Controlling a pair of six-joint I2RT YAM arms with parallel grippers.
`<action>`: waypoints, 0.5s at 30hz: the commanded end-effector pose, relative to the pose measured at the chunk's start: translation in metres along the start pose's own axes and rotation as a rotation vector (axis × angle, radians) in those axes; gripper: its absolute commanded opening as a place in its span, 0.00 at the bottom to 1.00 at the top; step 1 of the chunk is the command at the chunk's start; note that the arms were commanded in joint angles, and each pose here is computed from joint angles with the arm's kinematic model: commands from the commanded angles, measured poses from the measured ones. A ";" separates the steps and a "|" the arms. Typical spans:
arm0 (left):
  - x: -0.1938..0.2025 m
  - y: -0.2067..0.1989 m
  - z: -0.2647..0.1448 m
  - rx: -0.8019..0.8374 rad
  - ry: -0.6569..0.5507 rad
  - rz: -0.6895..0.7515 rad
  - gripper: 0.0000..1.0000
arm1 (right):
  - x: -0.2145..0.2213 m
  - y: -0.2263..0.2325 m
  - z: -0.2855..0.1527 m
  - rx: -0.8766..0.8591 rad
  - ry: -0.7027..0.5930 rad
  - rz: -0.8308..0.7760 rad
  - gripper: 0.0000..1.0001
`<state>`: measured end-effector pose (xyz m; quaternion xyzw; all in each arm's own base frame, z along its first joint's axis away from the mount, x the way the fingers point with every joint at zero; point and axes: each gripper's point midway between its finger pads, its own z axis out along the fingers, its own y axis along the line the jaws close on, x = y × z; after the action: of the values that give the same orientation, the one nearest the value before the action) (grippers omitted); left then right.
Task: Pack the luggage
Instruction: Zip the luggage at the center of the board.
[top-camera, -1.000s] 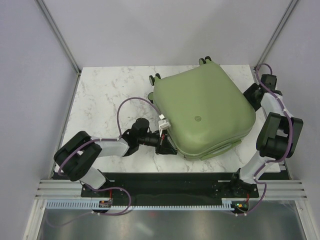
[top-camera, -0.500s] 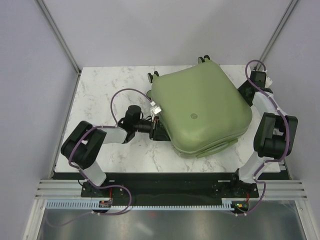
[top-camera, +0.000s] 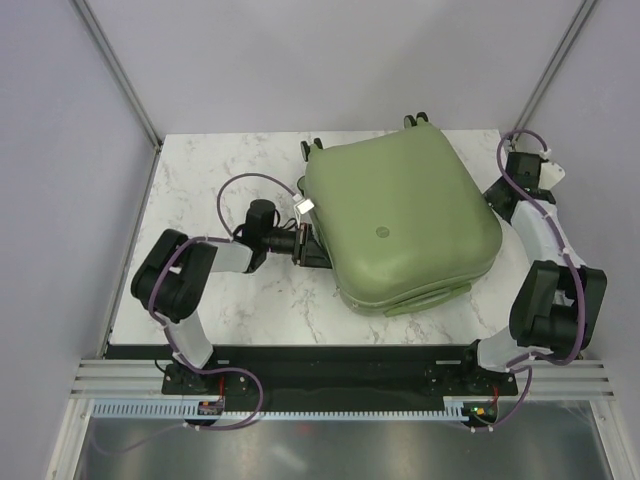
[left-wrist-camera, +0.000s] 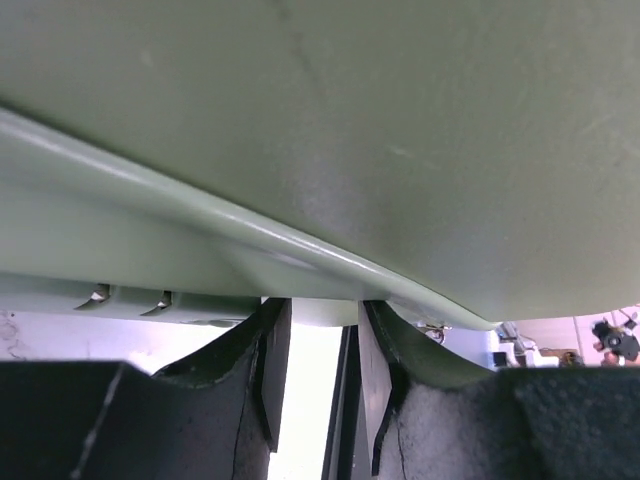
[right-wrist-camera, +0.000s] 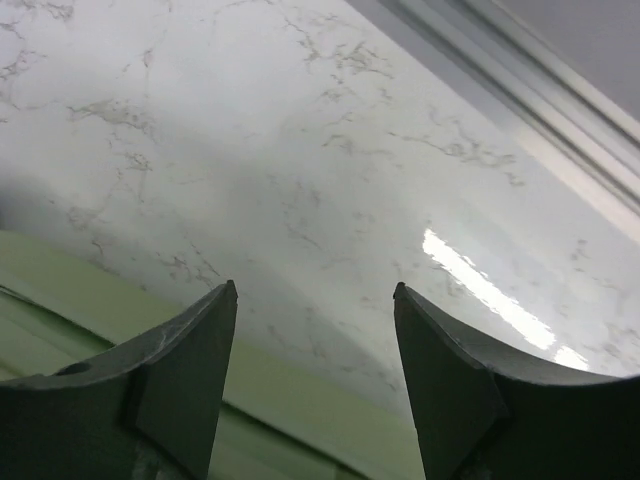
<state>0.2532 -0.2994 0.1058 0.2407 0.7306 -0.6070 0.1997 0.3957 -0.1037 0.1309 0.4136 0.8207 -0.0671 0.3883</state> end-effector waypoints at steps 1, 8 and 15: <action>-0.118 0.018 0.007 -0.179 -0.330 0.224 0.41 | 0.030 0.018 -0.069 -0.168 0.234 -0.168 0.73; -0.134 0.023 -0.002 -0.197 -0.365 0.215 0.43 | -0.038 -0.025 -0.111 -0.055 0.096 -0.057 0.78; -0.163 0.028 -0.009 -0.201 -0.393 0.219 0.44 | -0.005 -0.041 -0.164 -0.147 0.096 0.112 0.76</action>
<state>0.3587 -0.3069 0.1390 0.1878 0.7375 -0.5548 0.3362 0.3032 -0.0792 0.2432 0.4053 0.8194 0.0100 0.4052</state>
